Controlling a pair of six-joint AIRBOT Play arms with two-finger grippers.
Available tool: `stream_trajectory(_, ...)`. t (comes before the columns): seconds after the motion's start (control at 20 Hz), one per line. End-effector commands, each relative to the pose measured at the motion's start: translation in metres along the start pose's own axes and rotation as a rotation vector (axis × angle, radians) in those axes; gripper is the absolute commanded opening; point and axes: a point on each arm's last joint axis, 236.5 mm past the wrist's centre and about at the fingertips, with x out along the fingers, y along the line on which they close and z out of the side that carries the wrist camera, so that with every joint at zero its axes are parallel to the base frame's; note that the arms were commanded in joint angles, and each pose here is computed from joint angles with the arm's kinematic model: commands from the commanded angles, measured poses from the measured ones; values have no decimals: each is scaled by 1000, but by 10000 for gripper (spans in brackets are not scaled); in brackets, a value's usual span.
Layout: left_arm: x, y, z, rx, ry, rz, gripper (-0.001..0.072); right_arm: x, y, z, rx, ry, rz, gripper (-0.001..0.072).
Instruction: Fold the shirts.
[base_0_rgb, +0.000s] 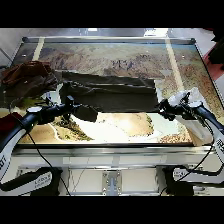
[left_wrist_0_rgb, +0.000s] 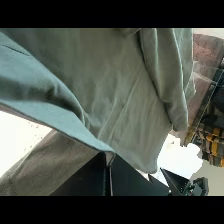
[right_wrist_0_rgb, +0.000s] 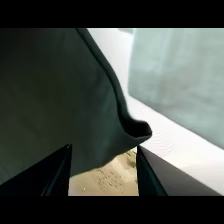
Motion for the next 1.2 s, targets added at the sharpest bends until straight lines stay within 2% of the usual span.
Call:
stream_trajectory(0.0,0,-2,0,10,0,-4,11,9,9,14,67,-95,40,432)
stream_trajectory(0.15,0,-2,-1,10,7,-6,10,20,0,6,111,-56,20,428)
stream_trajectory(0.2,0,-2,-2,10,9,-6,11,20,0,6,112,-55,20,306)
stream_trajectory(0.25,0,-2,-2,10,10,-7,11,20,3,5,117,-49,32,33)
stream_trajectory(0.4,-1,-8,1,33,2,-19,10,8,34,-1,33,-24,130,37)
stream_trajectory(0.55,-13,-50,11,215,-2,-96,10,-32,74,-9,-89,-40,207,35)
stream_trajectory(0.75,-65,-118,16,440,-44,-194,9,-105,104,-27,-333,-98,213,35)
stream_trajectory(0.95,-106,-131,-8,648,-31,-75,7,-169,85,-40,-545,-166,7,34)
stream_trajectory(1.05,-120,-119,-10,720,-23,45,6,-201,79,-36,-608,-231,-85,34)
stream_trajectory(1.15,-127,-119,16,807,-135,176,6,-221,87,-24,-648,-310,-107,33)
